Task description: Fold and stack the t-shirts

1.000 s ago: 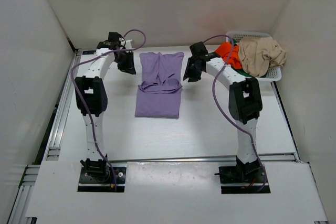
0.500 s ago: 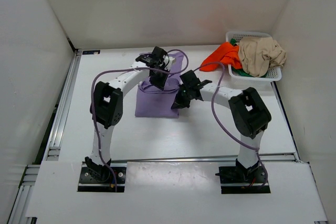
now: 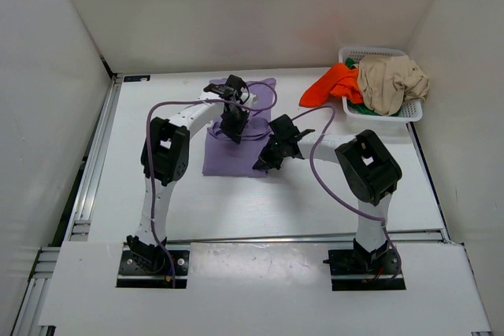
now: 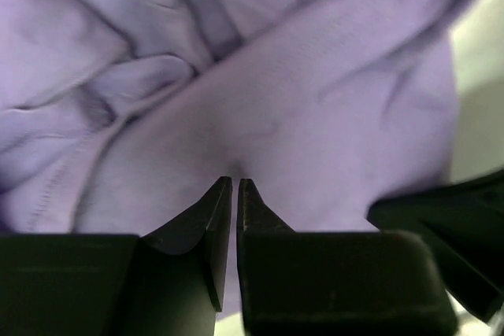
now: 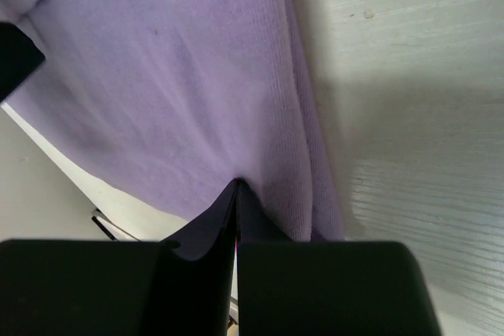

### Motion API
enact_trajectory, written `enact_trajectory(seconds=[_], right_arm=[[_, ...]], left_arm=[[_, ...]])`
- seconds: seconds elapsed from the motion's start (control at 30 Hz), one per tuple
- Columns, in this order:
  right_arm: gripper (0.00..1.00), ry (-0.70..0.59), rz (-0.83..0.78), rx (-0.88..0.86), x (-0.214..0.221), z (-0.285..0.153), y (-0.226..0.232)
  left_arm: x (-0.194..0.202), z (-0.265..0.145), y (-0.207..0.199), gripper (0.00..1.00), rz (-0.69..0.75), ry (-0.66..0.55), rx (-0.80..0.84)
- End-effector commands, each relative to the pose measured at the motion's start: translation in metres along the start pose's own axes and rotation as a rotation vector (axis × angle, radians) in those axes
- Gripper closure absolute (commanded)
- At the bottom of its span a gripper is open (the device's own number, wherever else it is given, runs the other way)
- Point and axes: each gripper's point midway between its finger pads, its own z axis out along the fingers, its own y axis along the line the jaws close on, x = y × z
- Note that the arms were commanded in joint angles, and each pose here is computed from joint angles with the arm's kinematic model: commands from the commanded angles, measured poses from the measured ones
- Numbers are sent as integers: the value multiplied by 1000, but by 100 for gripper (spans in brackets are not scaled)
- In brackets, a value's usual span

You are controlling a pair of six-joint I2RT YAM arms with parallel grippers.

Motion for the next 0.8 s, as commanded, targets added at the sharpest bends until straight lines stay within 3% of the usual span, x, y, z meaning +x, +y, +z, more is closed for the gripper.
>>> enact_trajectory(seconds=[0.0,0.1,0.3,0.77], right_arm=[[100,-5,16,31,3,-4,-8],[100,0,0,31,6,-4,-6],[100,-4,-3,58,10,-5,-12],[100,11,-10,91,28,-13,-33]], left_arm=[[-17,-31,-30,80,36,-66,92],[-10,-29,-41,77,60,-49,83],[-12,3,-18,77,53,-16,-23],[-93,-14,34,75,34,-276,-317]])
